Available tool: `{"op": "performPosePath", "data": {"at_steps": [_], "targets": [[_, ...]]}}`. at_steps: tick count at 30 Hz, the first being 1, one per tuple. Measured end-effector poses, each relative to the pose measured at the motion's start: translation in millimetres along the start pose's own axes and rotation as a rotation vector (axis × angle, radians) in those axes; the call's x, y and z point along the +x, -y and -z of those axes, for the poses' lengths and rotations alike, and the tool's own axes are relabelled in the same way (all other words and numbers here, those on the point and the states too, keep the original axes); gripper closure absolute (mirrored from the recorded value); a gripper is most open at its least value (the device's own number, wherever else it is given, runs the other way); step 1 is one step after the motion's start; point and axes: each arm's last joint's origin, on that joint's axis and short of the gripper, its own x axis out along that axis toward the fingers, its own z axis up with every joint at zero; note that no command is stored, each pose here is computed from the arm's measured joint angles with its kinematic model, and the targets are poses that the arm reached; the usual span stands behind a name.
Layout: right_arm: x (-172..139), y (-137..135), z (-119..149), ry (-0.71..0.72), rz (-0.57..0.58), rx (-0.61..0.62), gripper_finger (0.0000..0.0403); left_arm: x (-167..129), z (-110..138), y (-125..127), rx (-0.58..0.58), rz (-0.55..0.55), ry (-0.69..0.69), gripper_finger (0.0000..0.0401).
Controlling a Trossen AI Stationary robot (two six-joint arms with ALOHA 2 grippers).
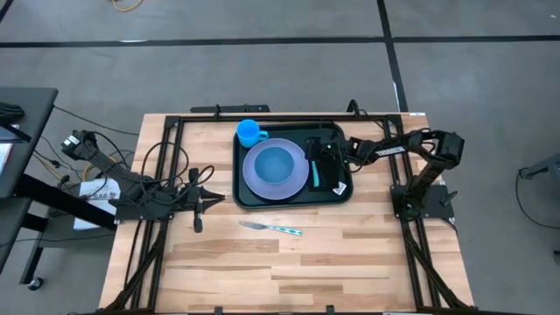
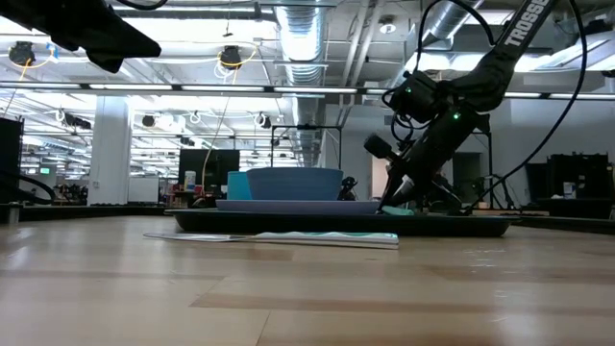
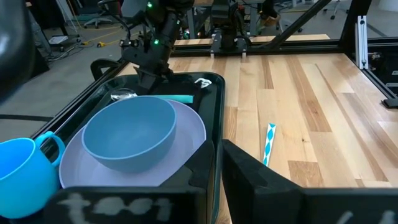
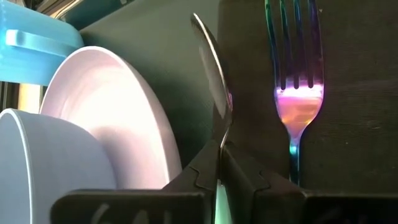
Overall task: Set up tray
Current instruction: Put the blue spoon on the black napkin, then put the white/blue patterned knife on the black napkin
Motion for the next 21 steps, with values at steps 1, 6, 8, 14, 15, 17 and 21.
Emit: {"op": "performPosePath", "data": {"at_steps": [1,6,8,14,15,17,21], "targets": [[0.0,0.0,0.0,0.0,0.0,0.0,0.0386,0.0,0.0,0.0,0.0,0.0,0.0,0.0386],[0.0,-0.1,-0.1,0.0,0.0,0.0,0.0384,0.0,0.0,0.0,0.0,0.0,0.0,0.0386],[0.0,-0.1,-0.1,0.0,0.0,0.0,0.0384,0.0,0.0,0.0,0.0,0.0,0.0,0.0386],[-0.1,-0.1,-0.1,0.001,0.0,0.0,0.0383,0.0,0.0,0.1,0.0,0.0,0.0,0.0386],[-0.1,-0.1,-0.2,0.003,0.001,0.0,0.0383,0.0,0.0,0.0,0.0,0.0,0.0,0.0386],[-0.1,0.1,-0.4,0.013,0.007,0.0,0.0383,0.0,0.0,0.0,0.0,0.0,0.0,0.0386],[-0.2,0.3,-0.5,0.017,0.011,0.0,0.0384,0.0,0.0,0.0,0.0,0.0,0.0,0.0386]]}}
